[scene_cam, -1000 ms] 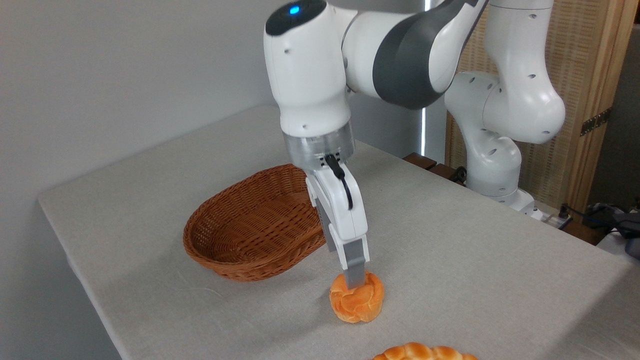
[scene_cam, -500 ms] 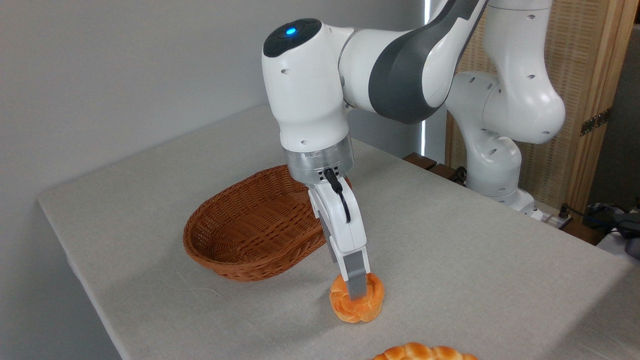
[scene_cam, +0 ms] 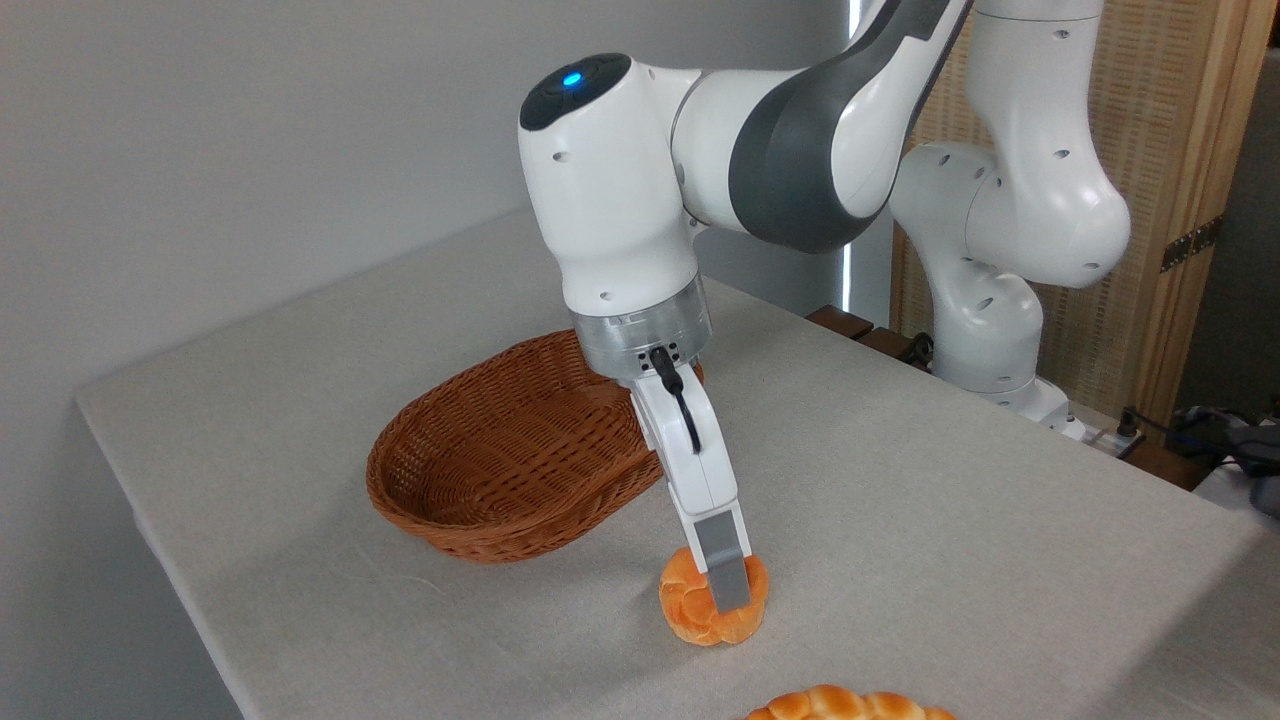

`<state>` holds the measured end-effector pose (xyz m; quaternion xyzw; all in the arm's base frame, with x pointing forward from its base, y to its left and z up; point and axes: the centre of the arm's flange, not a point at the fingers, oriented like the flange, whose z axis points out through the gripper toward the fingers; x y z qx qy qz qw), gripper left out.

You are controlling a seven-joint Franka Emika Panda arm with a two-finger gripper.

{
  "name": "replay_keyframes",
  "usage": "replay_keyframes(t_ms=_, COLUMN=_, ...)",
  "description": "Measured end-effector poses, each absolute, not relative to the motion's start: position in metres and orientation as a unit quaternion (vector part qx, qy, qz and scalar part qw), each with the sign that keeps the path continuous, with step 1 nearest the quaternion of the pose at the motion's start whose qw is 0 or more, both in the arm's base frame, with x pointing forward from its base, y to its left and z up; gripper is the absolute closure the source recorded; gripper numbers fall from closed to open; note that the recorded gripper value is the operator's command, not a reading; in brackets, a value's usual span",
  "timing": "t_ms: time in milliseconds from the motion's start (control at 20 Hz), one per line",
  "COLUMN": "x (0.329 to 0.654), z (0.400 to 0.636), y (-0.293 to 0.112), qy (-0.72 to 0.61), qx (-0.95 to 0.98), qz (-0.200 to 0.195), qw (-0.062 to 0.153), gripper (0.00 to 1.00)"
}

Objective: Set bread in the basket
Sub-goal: 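Close the gripper fingers around the orange bun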

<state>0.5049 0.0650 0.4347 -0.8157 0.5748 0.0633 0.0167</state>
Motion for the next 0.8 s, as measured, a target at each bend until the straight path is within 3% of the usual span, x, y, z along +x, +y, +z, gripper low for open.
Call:
replay_keyframes(t_ms=550, x=0.505, z=0.417, y=0.059, qy=0.581, qx=-0.812, qz=0.055, qw=0.022, gripper=0.02)
replay_keyframes(t_ms=800, x=0.504, z=0.415, y=0.059, qy=0.582, qx=-0.811, qz=0.056, qw=0.021, gripper=0.38)
